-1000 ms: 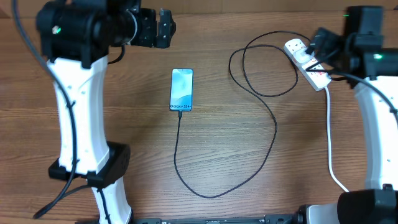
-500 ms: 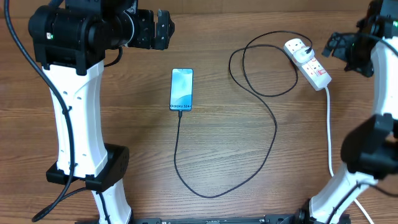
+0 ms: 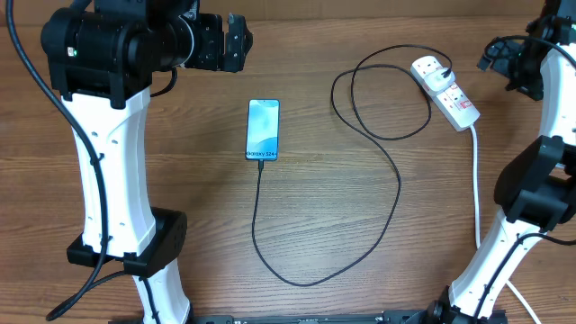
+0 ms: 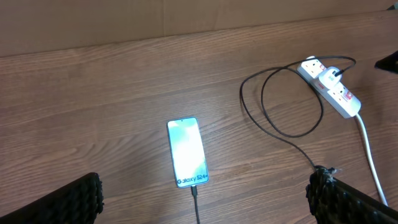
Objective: Plug charger to phone and switch on socket
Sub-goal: 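Move the right gripper over the white power strip's orange switch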
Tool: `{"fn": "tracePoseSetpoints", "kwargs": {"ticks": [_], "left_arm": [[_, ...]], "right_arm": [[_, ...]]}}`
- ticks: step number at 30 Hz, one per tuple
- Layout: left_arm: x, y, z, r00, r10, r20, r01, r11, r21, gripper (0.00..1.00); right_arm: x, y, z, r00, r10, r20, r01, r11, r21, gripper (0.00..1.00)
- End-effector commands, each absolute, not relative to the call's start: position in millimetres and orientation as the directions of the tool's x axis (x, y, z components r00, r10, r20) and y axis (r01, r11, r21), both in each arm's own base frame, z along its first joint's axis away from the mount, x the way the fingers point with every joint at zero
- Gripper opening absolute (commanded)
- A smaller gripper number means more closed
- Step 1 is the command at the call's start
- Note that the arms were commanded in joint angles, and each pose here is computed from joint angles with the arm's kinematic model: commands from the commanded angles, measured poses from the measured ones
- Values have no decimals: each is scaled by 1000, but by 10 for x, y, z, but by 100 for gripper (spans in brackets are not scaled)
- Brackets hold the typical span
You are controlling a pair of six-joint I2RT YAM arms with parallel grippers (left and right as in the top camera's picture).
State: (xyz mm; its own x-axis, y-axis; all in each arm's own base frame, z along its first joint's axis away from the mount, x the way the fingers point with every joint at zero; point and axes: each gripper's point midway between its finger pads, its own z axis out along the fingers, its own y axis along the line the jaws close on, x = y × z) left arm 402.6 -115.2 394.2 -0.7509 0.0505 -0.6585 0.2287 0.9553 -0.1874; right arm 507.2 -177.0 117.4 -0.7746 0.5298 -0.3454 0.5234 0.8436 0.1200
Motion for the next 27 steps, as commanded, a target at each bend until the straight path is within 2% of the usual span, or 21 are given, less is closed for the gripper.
{"fn": "tracePoseSetpoints", "kwargs": {"ticks": [1,12,27], "left_arm": [[4039,-1137,3922,-756,44,-654,218,958,-187,100],[4039,-1137,3922,-756,44,-654,218,958,-187,100],[4039,-1137,3922,-756,44,-654,218,958,-187,100]], "right_arm": [[5118,-1786,989,-767,556,-321,549,827,121,100],[5133,-1780,475,-777,579,-247,573,813,103,100],[5199,-1710,99,-771,604,-199,587,797,143,100]]}}
